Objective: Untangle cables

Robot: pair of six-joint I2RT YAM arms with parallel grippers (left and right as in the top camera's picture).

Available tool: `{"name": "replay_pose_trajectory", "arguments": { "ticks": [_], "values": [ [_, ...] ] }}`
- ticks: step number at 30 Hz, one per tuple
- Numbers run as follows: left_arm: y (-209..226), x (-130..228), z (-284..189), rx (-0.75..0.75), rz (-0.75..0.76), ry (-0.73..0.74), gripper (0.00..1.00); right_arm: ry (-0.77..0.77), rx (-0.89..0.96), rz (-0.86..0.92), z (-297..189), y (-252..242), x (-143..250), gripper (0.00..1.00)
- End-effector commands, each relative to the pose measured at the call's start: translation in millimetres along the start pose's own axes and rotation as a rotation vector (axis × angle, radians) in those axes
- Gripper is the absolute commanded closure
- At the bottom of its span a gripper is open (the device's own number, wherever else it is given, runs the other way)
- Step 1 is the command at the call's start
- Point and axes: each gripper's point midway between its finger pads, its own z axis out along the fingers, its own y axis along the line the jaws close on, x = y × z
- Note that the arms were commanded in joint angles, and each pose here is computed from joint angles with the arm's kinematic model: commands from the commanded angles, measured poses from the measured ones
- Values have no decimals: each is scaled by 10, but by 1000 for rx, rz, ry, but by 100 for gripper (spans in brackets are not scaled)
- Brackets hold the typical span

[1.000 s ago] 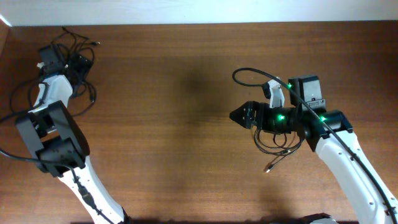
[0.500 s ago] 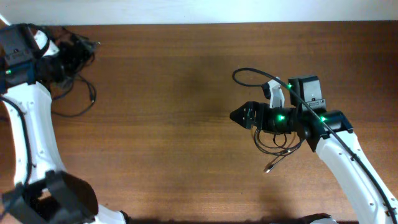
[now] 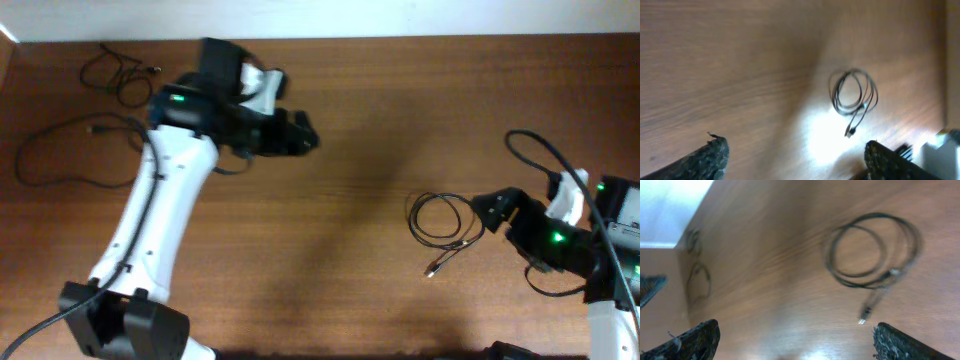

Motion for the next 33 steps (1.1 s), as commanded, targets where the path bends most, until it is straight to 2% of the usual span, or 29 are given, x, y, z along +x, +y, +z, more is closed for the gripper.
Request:
{"name": "replay_pose_trajectory", "arguments": {
  "ticks": [1, 4, 8, 15, 20, 28, 31, 33],
  "values": [
    [-360, 179, 265, -94, 183, 37, 26, -3, 68, 9, -53, -195, -1, 2],
    [-672, 357, 562, -88, 282, 89, 32, 29, 77, 34, -36, -229, 53, 2],
    [-917, 582, 955, -65, 357, 167, 34, 35, 79, 38, -33, -235, 62, 2],
    [-1176, 959, 1878, -34, 461, 274, 34, 19, 75, 28, -31, -224, 22, 2],
    [-1295, 1052, 2377, -4, 514, 259, 30, 17, 74, 26, -31, -222, 15, 2],
    [-1162, 1088, 2816, -6, 515, 258, 38, 17, 75, 26, -31, -223, 15, 2],
    [-1067, 1049, 2901, -51, 520, 240, 39, 17, 74, 26, -31, -222, 16, 2],
    [-1028, 1049, 2948, -63, 520, 239, 46, 17, 74, 26, -31, -222, 16, 2]
  ]
}}
